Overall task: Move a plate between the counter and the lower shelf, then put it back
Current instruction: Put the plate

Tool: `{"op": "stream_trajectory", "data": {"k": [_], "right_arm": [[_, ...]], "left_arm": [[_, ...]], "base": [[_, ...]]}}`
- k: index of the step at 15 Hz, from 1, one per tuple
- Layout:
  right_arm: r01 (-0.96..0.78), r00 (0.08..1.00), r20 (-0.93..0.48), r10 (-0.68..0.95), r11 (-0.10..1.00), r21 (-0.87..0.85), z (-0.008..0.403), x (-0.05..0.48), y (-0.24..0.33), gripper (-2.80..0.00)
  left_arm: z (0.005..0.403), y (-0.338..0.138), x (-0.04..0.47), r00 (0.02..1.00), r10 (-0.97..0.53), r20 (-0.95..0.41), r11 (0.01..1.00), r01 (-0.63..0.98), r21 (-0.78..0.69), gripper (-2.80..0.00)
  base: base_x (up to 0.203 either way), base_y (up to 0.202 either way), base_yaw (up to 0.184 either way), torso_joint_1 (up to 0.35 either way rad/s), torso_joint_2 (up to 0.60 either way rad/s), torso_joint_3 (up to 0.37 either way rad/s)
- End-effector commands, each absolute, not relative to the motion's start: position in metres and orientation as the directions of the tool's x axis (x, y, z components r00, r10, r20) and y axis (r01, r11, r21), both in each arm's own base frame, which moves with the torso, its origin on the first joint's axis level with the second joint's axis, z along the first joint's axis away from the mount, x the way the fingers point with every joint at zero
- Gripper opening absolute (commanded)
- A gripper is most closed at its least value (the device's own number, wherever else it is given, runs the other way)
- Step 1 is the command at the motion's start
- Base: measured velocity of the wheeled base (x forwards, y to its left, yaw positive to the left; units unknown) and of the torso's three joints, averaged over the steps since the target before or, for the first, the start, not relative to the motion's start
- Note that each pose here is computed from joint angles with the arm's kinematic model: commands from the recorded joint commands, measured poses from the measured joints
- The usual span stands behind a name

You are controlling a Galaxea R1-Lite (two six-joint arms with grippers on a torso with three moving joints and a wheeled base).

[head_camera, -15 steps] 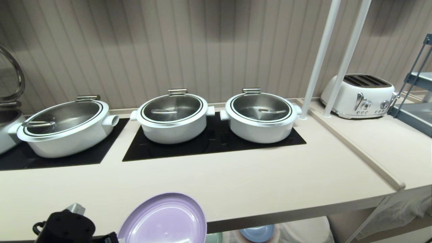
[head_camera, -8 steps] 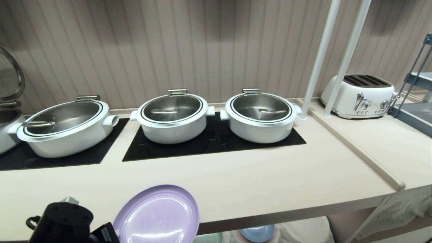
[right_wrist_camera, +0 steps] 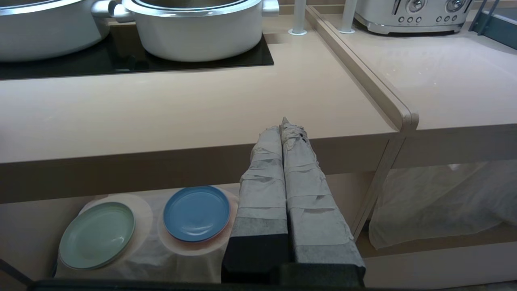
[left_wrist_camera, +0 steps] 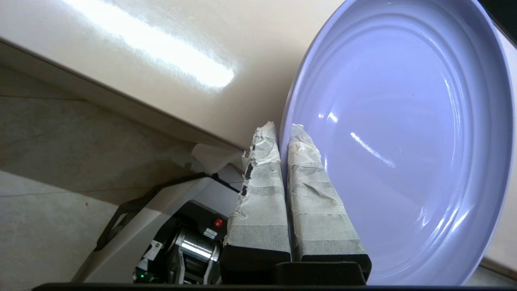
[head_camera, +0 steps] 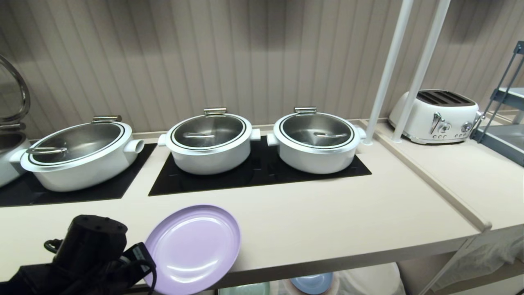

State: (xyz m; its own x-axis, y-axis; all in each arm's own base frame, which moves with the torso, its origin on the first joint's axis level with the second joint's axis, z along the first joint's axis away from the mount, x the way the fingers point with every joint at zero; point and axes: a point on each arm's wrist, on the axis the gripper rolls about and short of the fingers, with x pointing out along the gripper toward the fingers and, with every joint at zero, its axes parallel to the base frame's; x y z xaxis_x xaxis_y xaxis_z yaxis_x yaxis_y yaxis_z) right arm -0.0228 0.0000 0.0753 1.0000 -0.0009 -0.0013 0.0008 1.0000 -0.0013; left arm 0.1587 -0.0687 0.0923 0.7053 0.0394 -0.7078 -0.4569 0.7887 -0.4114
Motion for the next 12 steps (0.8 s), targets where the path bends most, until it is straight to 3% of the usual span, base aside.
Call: {"op": "stream_trajectory", "data": {"k": [1, 7, 12], "right_arm": [[0.003, 1.0, 0.0, -0.003, 1.0, -0.002, 0.075, -0.023, 0.0, -2.8], [0.002, 1.0, -0.002, -0.002, 1.0, -0.002, 0.075, -0.023, 0.0, -2.8], [0.003, 1.0, -0.002, -0.003, 1.0, -0.002, 0.075, -0.023, 0.0, -2.8]], "left_arm": [[0.086, -0.069, 0.175, 0.679, 0.08, -0.73, 0.773, -0.504, -0.384, -2.8], [0.07, -0.043, 0.211, 0.602, 0.208, -0.771, 0.68, -0.655, -0.328, -2.8], [0.057, -0.043, 0.231, 0.566, 0.208, -0.798, 0.649, -0.69, -0.32, -2.8]], "base": [[0.0, 0.0, 0.0, 0.0, 0.0, 0.0], [0.0, 0.0, 0.0, 0.0, 0.0, 0.0], [0.0, 0.0, 0.0, 0.0, 0.0, 0.0]]}}
